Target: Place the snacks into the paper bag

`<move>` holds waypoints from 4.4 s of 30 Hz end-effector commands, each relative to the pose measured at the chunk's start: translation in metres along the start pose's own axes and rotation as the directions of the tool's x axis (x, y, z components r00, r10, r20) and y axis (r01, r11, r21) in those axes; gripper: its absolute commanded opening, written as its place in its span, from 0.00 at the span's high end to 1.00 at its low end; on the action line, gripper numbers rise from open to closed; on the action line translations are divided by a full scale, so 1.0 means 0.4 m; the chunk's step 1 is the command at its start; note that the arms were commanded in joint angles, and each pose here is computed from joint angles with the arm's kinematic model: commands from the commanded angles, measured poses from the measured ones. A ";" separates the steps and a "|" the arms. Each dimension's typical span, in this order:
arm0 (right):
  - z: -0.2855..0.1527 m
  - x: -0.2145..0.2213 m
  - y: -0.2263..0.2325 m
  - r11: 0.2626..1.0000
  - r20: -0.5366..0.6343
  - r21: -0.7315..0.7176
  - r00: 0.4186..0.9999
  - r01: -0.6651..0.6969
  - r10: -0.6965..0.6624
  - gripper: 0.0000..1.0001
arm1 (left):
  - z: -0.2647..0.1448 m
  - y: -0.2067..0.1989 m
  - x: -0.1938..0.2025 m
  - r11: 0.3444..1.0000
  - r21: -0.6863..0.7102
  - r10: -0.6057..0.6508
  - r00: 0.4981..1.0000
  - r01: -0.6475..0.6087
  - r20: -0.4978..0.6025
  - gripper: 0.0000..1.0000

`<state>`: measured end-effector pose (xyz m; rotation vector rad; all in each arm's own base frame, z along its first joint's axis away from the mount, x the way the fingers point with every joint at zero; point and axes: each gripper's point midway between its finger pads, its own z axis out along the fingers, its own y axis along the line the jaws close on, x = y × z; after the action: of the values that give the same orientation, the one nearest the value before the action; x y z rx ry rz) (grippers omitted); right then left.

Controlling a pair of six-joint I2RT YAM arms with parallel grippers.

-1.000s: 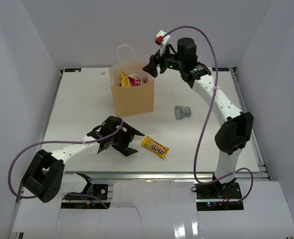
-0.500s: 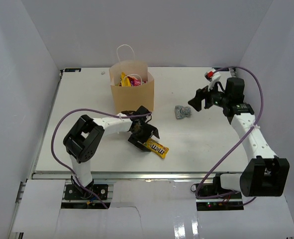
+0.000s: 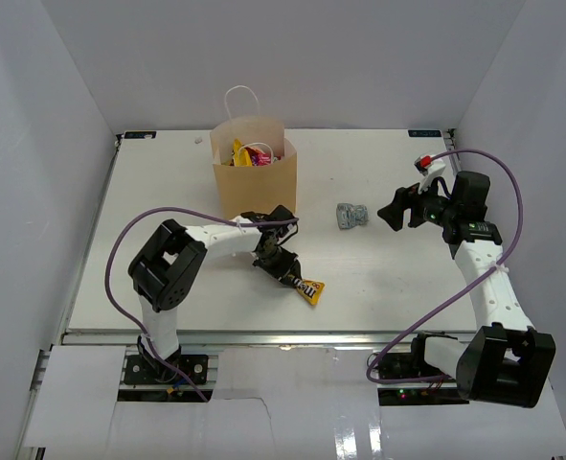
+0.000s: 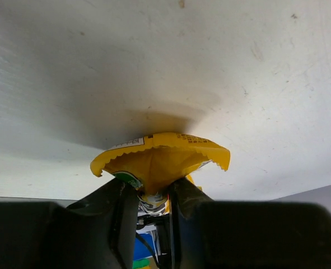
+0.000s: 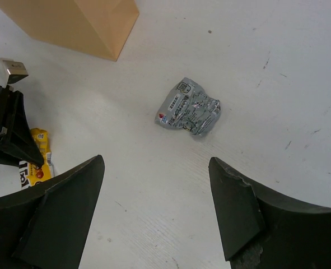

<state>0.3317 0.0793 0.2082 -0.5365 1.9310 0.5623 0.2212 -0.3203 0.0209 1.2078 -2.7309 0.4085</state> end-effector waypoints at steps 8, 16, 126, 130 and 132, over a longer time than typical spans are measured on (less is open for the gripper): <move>-0.006 -0.035 0.015 0.999 0.050 -0.032 0.998 0.031 -0.030 0.19 | -0.116 -0.043 -0.062 0.993 0.064 0.077 0.965 -0.096 0.252 0.80; -0.004 -0.030 0.007 0.999 0.045 -0.022 0.998 0.041 -0.040 0.19 | -0.485 -0.178 -0.001 0.868 0.430 0.078 0.923 -0.249 0.378 0.89; 0.364 -0.535 0.215 0.922 0.174 -0.208 0.939 0.328 -0.295 0.92 | -0.596 0.277 -0.363 0.807 0.396 -0.060 0.607 -0.437 0.792 0.02; 0.376 -0.660 0.312 0.908 0.347 -0.197 0.892 0.370 -0.289 0.92 | -0.598 0.278 -0.360 0.804 0.401 -0.061 0.609 -0.439 0.791 0.02; 0.389 -0.681 0.364 0.901 0.387 -0.219 0.881 0.376 -0.273 0.92 | -0.603 0.278 -0.358 0.799 0.408 -0.068 0.607 -0.442 0.791 0.02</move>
<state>0.4556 0.2981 0.3743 -0.9622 1.5271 0.6357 0.2364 -0.0755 0.1929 1.4541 -3.7107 0.9636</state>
